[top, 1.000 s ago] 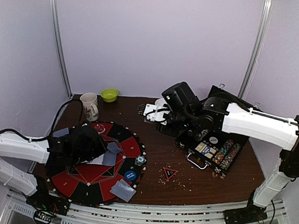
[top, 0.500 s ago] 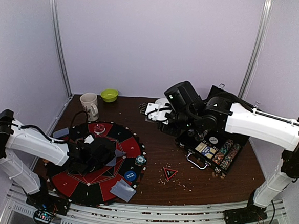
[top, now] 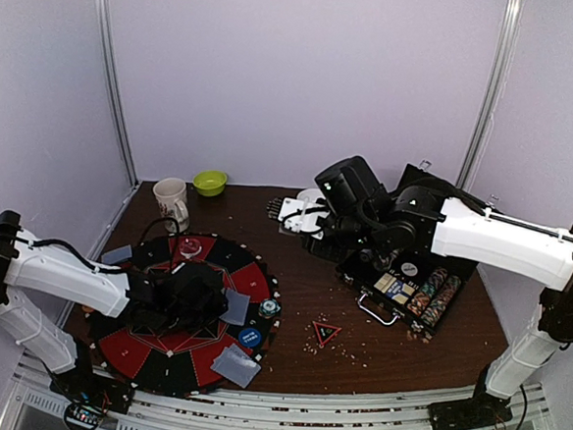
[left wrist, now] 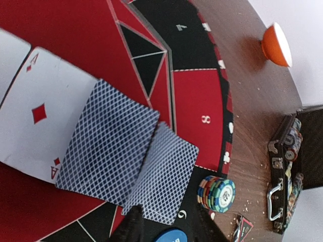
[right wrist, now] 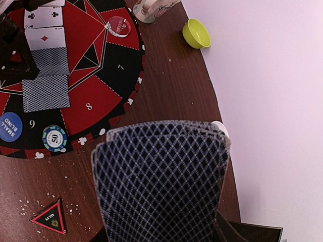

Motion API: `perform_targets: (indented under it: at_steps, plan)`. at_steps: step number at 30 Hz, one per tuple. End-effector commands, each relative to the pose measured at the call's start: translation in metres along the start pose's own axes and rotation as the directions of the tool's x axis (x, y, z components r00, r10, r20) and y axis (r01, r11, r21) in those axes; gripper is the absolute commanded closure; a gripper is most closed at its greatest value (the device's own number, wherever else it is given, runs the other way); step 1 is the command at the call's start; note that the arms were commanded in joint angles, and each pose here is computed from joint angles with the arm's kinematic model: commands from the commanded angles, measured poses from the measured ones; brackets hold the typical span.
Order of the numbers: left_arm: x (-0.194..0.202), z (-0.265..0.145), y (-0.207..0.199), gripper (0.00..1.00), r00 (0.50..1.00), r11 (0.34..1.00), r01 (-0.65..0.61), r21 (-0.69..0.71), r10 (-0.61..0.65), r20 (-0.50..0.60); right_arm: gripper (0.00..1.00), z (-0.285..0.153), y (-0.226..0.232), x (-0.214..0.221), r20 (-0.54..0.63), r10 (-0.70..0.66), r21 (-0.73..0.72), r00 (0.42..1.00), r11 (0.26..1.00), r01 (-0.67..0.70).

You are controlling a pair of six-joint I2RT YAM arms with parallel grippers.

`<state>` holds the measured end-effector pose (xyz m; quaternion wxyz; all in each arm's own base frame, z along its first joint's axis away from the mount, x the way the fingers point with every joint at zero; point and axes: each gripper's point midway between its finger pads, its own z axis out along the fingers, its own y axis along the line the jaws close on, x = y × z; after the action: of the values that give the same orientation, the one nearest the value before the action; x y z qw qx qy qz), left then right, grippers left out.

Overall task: Distribute texas hold em gaming equipment
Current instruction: Place the poker card in the community card area, then place the face-down deck piles at the center of the board.

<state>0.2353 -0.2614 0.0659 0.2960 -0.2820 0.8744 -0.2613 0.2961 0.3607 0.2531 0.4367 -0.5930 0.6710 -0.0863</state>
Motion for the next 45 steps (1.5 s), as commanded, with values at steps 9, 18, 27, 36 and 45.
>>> perform_targets:
  at_steps: [9, 18, 27, 36, 45]
  plan:
    - [-0.044, -0.024, -0.034, 0.44, 0.936, 0.935, -0.352, 0.054, 0.351, 0.017, 0.56, -0.011, -0.008, 0.000, 0.017, 0.012, 0.024, 1.000, 1.000, -0.012]
    - [-0.139, -0.067, -0.099, 0.23, 0.777, 0.792, -0.607, 0.067, 0.574, 0.259, 0.56, -0.010, -0.003, 0.004, -0.004, 0.031, 0.001, 1.000, 1.000, -0.031]
    - [-0.217, -0.111, -0.088, 0.15, 0.633, 0.698, -0.705, -0.126, 0.699, 0.332, 0.56, -0.006, 0.047, 0.042, -0.144, 0.170, -0.159, 0.975, 0.968, -0.192]
    - [-0.217, -0.116, -0.084, 0.14, 0.596, 0.657, -0.741, -0.137, 0.738, 0.318, 0.58, -0.011, 0.119, 0.133, -0.418, 0.397, -0.133, 0.817, 0.863, -0.487]
    - [-0.221, -0.117, -0.094, 0.14, 0.576, 0.639, -0.758, -0.131, 0.750, 0.325, 0.59, -0.009, 0.153, 0.191, -0.552, 0.483, 0.016, 0.680, 0.822, -0.570]
